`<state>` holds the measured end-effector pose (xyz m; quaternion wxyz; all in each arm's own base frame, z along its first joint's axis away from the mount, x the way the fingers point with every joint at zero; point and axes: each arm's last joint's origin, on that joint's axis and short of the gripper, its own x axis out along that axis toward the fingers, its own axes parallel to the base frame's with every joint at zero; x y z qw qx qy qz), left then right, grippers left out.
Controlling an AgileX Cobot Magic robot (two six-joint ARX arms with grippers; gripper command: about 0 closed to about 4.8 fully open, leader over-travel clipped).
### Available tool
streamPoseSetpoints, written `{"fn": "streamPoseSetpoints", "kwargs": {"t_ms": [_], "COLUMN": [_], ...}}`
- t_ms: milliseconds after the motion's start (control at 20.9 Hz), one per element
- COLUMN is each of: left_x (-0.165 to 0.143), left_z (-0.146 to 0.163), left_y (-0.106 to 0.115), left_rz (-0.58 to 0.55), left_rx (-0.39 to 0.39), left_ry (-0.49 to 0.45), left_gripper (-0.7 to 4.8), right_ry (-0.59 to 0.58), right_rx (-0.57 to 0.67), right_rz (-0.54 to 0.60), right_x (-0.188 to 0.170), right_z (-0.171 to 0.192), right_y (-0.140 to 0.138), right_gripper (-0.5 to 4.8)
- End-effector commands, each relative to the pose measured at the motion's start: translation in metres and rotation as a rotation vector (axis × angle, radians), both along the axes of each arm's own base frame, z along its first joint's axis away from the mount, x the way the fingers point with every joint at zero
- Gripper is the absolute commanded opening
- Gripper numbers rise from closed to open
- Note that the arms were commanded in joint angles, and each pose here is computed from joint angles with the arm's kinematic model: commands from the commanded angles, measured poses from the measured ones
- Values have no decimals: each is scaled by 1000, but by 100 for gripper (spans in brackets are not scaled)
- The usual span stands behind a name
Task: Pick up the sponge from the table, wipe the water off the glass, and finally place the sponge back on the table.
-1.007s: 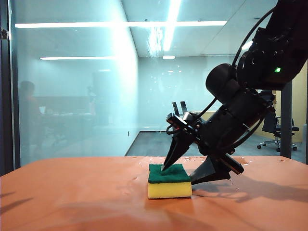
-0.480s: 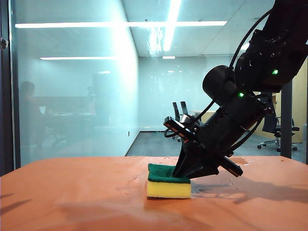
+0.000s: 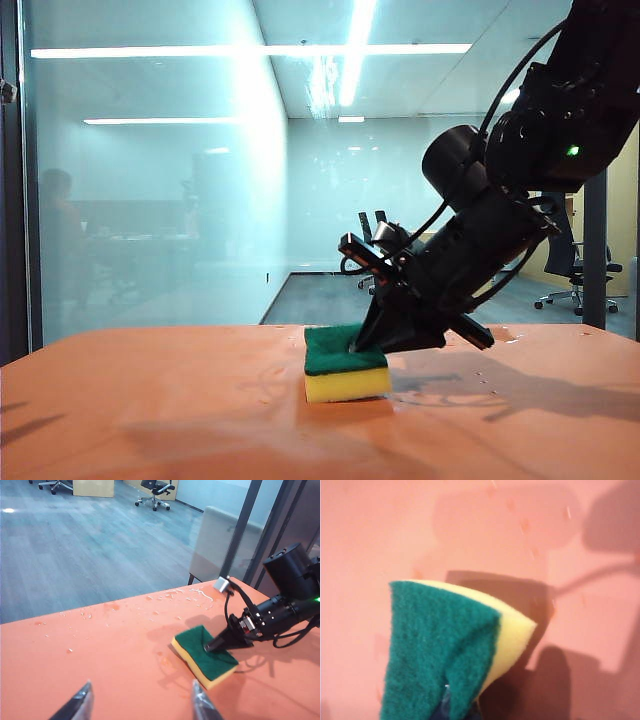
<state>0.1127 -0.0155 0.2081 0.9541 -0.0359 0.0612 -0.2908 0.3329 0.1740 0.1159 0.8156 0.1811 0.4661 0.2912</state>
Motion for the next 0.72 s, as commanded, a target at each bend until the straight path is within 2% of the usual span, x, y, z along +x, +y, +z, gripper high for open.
{"fn": "streamPoseSetpoints", "kwargs": {"t_ms": [48, 480, 576, 719], "left_x": [0, 1, 1, 1], "left_z": [2, 2, 2, 2], "left_y": [0, 1, 1, 1], "left_rz": [-2, 40, 40, 39], "left_rx": [4, 9, 9, 9], "left_ry": [-14, -18, -17, -17], "left_gripper": [251, 250, 251, 251], "right_ry": [-76, -398, -484, -586], "right_rx": [22, -62, -96, -81], "right_rz": [11, 21, -4, -36], "right_x": [5, 33, 40, 49], "right_z": [11, 67, 80, 95], "right_y": [2, 9, 11, 8], "right_gripper": [-9, -9, -9, -9]}}
